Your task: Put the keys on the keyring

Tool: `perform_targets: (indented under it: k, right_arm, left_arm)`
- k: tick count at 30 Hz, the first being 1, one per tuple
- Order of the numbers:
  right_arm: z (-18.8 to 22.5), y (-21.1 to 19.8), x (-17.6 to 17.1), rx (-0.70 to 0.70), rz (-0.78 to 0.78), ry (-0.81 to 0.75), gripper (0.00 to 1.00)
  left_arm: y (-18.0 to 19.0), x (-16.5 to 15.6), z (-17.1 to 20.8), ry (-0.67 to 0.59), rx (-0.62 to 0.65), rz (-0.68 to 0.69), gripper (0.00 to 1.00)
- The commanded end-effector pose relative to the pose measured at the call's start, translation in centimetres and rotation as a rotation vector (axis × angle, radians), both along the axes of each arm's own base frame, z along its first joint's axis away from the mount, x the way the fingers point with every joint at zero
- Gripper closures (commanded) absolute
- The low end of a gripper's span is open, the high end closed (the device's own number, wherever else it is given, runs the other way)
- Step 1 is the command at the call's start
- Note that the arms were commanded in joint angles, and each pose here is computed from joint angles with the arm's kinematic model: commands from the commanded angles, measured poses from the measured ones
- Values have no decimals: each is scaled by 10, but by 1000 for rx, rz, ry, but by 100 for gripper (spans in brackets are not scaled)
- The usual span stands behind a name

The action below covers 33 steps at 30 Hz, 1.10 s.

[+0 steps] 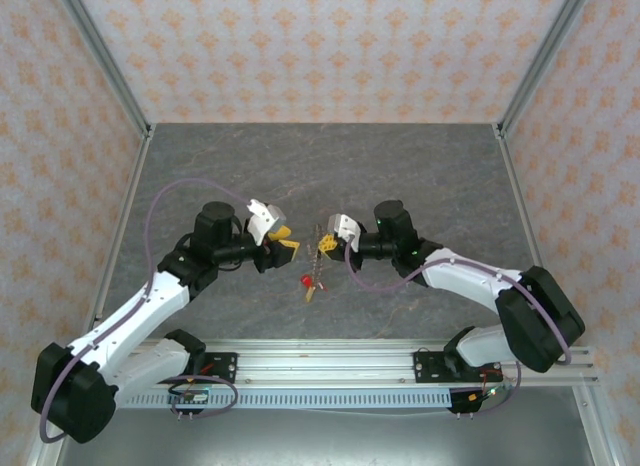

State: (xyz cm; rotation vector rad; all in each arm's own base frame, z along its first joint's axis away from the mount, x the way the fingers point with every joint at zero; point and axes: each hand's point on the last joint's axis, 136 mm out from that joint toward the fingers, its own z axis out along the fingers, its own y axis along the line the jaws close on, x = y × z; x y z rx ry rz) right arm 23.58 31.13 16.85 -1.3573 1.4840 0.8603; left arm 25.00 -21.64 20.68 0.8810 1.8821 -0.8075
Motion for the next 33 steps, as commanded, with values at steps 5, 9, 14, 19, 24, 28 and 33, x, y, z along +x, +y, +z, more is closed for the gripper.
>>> perform_targets:
  k: [5,9,14,19,24,28,33]
  right_arm:
    - [26,13,-8,96,117,6,100]
    - [27,13,-7,105,128,15,100]
    - [27,13,-10,111,157,24,100]
    - [26,13,-13,100,178,28,100]
    - [28,13,-13,104,187,29,100]
    - [27,14,-14,103,199,38,100]
    - [28,14,-15,106,204,42,100]
  left_arm:
    - [-29,-3,19,-89,-54,-181,55]
    - [-33,-9,13,-95,-42,-239,55]
    - [-33,-6,-5,-84,25,-261,55]
    - [-37,-4,-8,-129,39,-298,57]
    - [-41,-7,-14,-114,52,-342,63]
    - [-42,-3,-15,-122,58,-333,74]
    - [-42,-3,-18,-113,77,-343,90]
